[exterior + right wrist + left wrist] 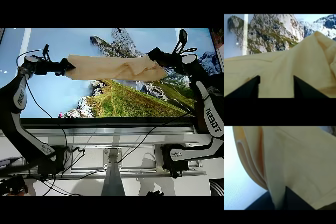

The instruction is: Fold the clothes and pants, and hang the long-sleeved shirts on hangers.

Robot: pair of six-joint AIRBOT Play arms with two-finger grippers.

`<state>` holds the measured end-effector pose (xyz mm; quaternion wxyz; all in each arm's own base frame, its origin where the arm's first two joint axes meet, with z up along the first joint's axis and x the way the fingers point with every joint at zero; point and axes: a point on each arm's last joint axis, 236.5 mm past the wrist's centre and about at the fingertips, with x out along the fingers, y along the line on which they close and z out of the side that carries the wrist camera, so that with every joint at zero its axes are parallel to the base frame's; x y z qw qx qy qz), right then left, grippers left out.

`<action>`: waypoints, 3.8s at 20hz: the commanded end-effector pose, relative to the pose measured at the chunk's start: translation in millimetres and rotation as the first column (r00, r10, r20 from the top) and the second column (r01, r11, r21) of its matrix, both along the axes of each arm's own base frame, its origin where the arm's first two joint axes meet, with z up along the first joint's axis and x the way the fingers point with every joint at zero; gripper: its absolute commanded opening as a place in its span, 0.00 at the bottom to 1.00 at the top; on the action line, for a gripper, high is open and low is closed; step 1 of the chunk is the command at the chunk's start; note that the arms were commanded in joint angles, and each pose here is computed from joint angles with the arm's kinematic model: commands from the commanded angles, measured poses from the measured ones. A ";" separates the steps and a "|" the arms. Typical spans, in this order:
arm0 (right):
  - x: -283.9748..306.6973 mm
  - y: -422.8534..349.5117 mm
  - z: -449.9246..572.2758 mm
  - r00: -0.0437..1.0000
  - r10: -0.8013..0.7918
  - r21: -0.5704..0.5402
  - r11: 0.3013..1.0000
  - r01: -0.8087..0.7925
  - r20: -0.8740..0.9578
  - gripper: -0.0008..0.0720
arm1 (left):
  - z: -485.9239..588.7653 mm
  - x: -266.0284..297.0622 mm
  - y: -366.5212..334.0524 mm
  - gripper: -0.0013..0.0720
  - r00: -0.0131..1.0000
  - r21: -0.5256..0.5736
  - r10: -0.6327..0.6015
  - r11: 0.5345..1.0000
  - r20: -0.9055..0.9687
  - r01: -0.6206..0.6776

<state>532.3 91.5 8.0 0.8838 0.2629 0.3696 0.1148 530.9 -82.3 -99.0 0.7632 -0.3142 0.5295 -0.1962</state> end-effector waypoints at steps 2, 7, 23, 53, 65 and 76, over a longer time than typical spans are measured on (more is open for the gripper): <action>-4.6 32.0 3.0 0.997 0.073 -0.025 0.997 -0.072 0.012 0.03 | 23.9 -0.2 -36.6 0.03 0.988 0.016 -0.146 0.989 0.047 0.146; -14.1 106.1 24.0 0.971 0.238 -0.043 0.971 -0.237 0.033 0.03 | 122.0 -47.5 -25.8 0.03 0.913 0.173 -0.408 0.901 0.029 0.397; -139.2 418.4 52.2 0.788 0.601 0.084 0.785 -0.614 0.134 0.03 | 327.7 -124.8 -80.7 0.03 0.810 0.281 -0.451 0.888 0.376 0.364; -47.9 112.5 -89.4 0.761 0.450 0.333 0.887 -0.319 -0.468 0.97 | 203.2 -64.9 -246.6 0.97 0.841 -0.082 -0.437 0.871 0.320 0.484; -60.3 218.0 -95.9 0.768 0.554 0.119 0.828 -0.548 -0.321 0.03 | 219.2 -50.3 -211.3 0.85 0.831 -0.044 -0.413 0.887 0.372 0.460; 13.5 -59.3 95.0 0.995 0.091 -0.293 0.951 -0.096 -0.032 0.03 | 386.1 -88.9 -127.5 0.03 0.589 0.244 -0.411 0.907 0.696 0.344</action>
